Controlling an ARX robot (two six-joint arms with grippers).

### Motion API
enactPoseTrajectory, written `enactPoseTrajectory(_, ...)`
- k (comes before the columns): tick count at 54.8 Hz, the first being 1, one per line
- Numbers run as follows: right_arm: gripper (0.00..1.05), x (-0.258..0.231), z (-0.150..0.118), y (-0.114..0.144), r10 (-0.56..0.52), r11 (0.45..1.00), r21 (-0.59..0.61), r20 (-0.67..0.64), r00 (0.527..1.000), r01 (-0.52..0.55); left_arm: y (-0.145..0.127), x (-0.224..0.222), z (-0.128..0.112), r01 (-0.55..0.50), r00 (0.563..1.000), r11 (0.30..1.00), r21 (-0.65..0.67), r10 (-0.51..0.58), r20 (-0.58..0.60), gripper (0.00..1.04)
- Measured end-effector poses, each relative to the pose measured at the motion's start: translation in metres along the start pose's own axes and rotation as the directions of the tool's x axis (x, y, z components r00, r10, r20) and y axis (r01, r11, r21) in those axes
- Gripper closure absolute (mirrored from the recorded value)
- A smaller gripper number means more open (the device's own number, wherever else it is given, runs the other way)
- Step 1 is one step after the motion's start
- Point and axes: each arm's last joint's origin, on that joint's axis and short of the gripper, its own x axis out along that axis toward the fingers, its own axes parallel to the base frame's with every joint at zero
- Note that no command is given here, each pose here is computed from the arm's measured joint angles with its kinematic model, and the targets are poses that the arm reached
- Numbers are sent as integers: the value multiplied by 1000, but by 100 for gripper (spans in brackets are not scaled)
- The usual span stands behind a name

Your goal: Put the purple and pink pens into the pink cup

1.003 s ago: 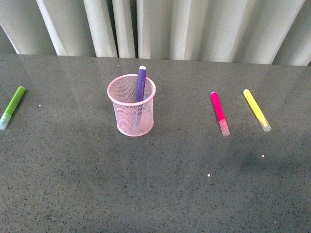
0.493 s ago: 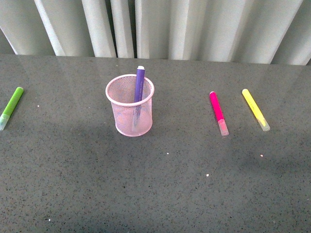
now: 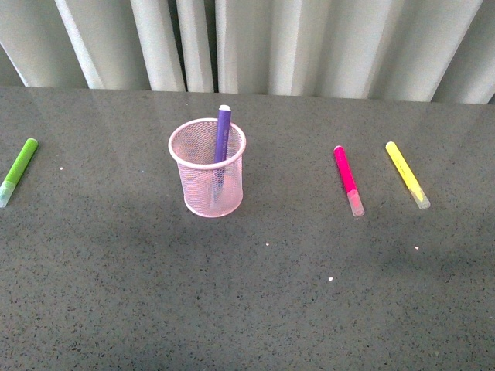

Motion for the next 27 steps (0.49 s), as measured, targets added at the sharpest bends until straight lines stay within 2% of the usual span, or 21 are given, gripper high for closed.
enactPoseTrajectory(27,7,0,0,0,0,1000,0,0,1000,0,0,-17,5,1,1000,1000,0,-1,16,101)
